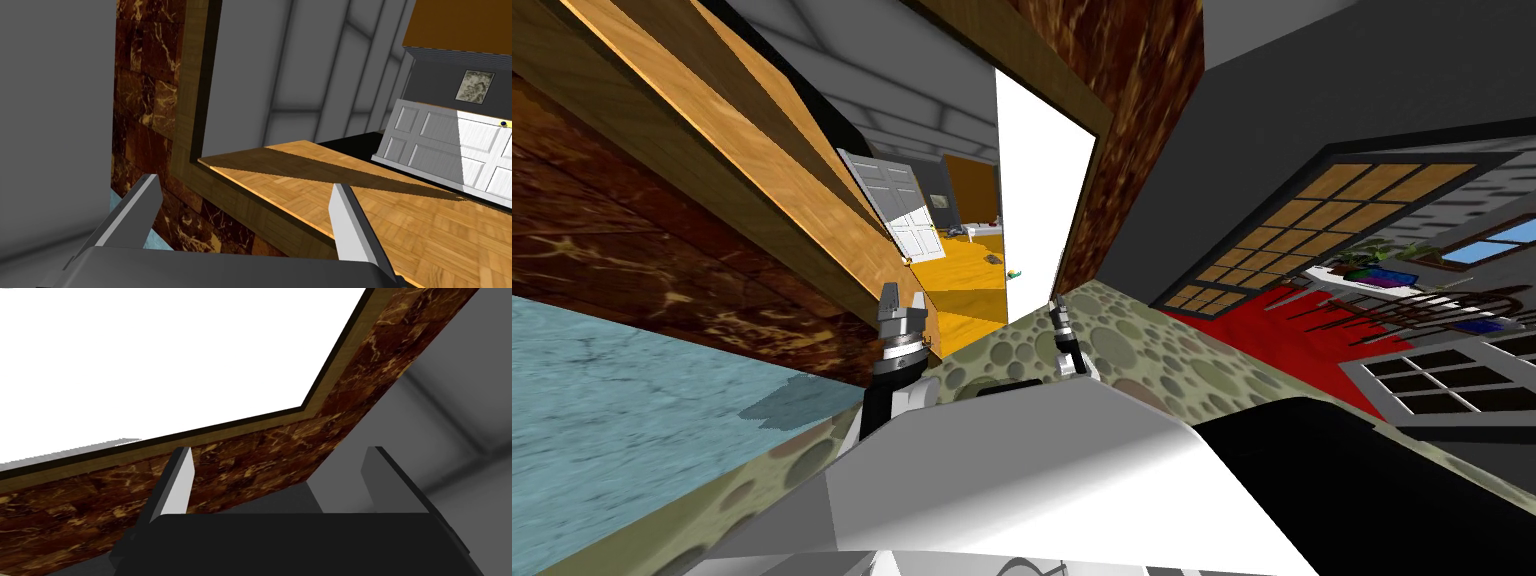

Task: Push the door open

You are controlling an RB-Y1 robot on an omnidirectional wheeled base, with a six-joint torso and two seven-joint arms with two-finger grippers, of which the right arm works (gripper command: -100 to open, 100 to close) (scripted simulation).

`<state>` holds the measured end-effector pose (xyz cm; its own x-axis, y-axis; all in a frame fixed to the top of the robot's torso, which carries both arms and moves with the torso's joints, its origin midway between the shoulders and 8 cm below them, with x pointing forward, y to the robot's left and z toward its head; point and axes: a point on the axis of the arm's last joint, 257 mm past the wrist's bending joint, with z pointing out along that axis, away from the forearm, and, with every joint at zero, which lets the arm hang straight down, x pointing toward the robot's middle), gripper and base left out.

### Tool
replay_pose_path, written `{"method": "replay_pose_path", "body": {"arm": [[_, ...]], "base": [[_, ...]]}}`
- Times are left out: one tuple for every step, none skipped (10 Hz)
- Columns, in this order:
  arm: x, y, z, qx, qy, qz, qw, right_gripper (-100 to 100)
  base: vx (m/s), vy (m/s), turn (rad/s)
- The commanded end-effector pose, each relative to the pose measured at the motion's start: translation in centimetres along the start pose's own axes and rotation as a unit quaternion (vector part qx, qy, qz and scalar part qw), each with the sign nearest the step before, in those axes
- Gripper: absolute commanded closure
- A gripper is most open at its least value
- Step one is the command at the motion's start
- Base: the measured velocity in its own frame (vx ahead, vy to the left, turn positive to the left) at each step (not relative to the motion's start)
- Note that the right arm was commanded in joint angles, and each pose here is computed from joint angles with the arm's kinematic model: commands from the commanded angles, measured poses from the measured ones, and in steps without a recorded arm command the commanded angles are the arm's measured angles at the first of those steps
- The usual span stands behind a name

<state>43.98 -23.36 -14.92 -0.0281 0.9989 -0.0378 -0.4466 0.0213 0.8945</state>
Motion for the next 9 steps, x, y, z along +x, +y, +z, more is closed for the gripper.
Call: {"method": "replay_pose_path", "body": {"arm": [[0.2, -1.1, -0.25, 0.009, 0.003, -0.001, 1.0000, -100], [0.3, -1.8, -0.32, 0.014, 0.005, -0.001, 0.9999, -100], [0.4, -2.4, -0.41, 0.020, 0.007, -0.002, 0.9998, -100], [0.6, -3.1, -0.50, 0.025, 0.009, -0.002, 0.9996, -100], [0.7, -3.7, -0.60, 0.031, 0.010, -0.003, 0.9995, -100], [0.8, -4.4, -0.70, 0.036, 0.012, -0.003, 0.9993, -100], [1.0, -5.0, -0.81, 0.041, 0.014, -0.003, 0.9990, -100], [1.2, -5.6, -0.93, 0.047, 0.016, -0.003, 0.9988, -100], [1.3, -6.3, -1.04, 0.052, 0.017, -0.004, 0.9985, -100]], "base": [[0.098, -0.028, 0.059], [0.094, -0.037, 0.054], [0.094, -0.052, 0.054], [0.093, -0.063, 0.057], [0.086, -0.047, 0.058], [0.091, -0.038, 0.052], [0.086, -0.033, 0.064], [0.099, -0.042, 0.062], [0.095, -0.048, 0.051]]}}
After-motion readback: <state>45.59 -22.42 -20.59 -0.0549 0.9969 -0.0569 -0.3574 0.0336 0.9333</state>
